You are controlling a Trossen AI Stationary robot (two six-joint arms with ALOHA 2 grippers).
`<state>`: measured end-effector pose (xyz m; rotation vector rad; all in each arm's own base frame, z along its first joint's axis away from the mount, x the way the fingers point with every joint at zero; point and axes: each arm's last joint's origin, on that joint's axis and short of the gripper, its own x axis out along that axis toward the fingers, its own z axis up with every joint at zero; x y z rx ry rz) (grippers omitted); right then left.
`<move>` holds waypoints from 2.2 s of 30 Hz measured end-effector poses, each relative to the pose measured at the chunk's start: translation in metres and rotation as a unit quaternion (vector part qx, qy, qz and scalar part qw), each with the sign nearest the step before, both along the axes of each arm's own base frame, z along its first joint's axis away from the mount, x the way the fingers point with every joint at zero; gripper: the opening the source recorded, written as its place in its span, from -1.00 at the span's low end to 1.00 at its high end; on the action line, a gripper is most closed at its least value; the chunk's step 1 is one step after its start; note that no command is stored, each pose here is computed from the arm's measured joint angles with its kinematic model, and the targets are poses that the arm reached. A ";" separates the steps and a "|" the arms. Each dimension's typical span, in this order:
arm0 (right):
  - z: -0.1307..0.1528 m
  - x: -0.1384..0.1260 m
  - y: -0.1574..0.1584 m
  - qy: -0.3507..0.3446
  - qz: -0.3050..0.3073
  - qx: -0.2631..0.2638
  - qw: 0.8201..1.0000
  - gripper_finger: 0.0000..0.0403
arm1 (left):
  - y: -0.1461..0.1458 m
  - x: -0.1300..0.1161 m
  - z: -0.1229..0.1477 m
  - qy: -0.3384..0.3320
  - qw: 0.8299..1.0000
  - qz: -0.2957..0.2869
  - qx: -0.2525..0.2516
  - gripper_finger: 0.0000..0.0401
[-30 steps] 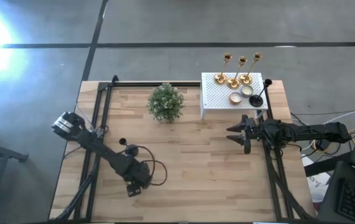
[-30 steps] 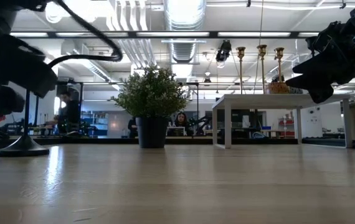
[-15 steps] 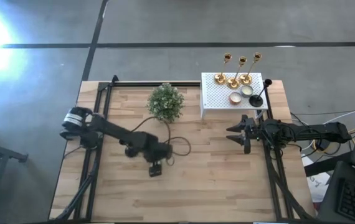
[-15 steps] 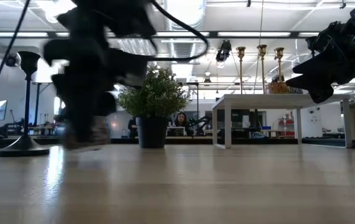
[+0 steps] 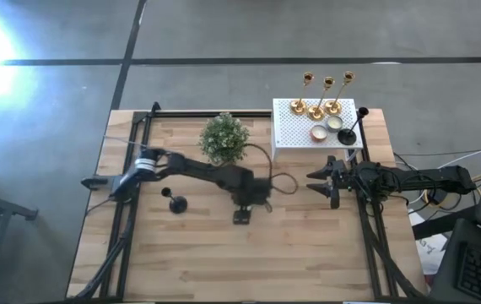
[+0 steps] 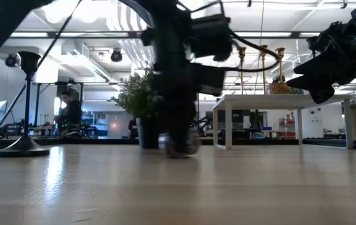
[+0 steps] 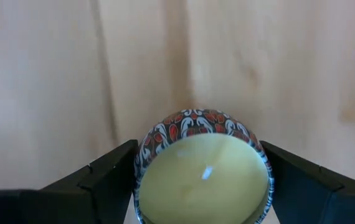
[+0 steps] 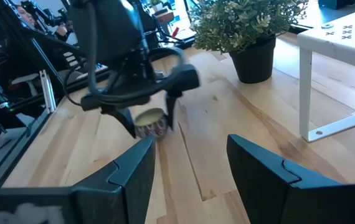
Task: Pick & Place candle stick holders
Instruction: Put the red scented candle on the shelf
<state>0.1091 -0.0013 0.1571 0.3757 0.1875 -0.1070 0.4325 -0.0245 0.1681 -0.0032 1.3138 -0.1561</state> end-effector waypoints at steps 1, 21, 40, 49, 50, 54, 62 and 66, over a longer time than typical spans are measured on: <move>0.000 0.000 0.000 0.000 0.000 0.000 1.000 -0.05 | 0.004 0.006 0.001 -0.007 1.000 -0.002 0.002 0.50; 0.000 0.000 0.000 -0.001 0.000 0.000 1.000 -0.05 | 0.051 0.044 0.007 -0.079 0.996 -0.016 0.026 0.51; 0.000 0.000 0.000 -0.002 0.000 0.000 1.000 -0.05 | 0.046 0.051 0.013 -0.108 0.992 -0.014 0.068 0.88; 0.000 0.000 0.000 -0.001 0.000 0.000 1.000 -0.05 | 0.044 0.046 0.070 -0.069 0.994 -0.003 0.080 0.99; 0.000 0.000 0.000 0.000 0.000 0.000 1.000 -0.05 | 0.044 0.044 0.077 -0.062 0.995 0.002 0.078 0.99; -0.001 0.000 0.000 0.005 0.000 0.000 1.000 -0.05 | 0.036 0.038 0.107 -0.099 0.994 -0.004 0.038 0.99; -0.005 -0.001 0.000 0.025 0.001 0.000 1.000 -0.05 | 0.010 -0.003 0.156 -0.286 0.954 -0.090 0.003 0.99; -0.005 -0.001 0.000 0.024 0.001 0.000 1.000 -0.05 | 0.007 -0.055 0.174 -0.392 0.915 -0.094 0.012 0.99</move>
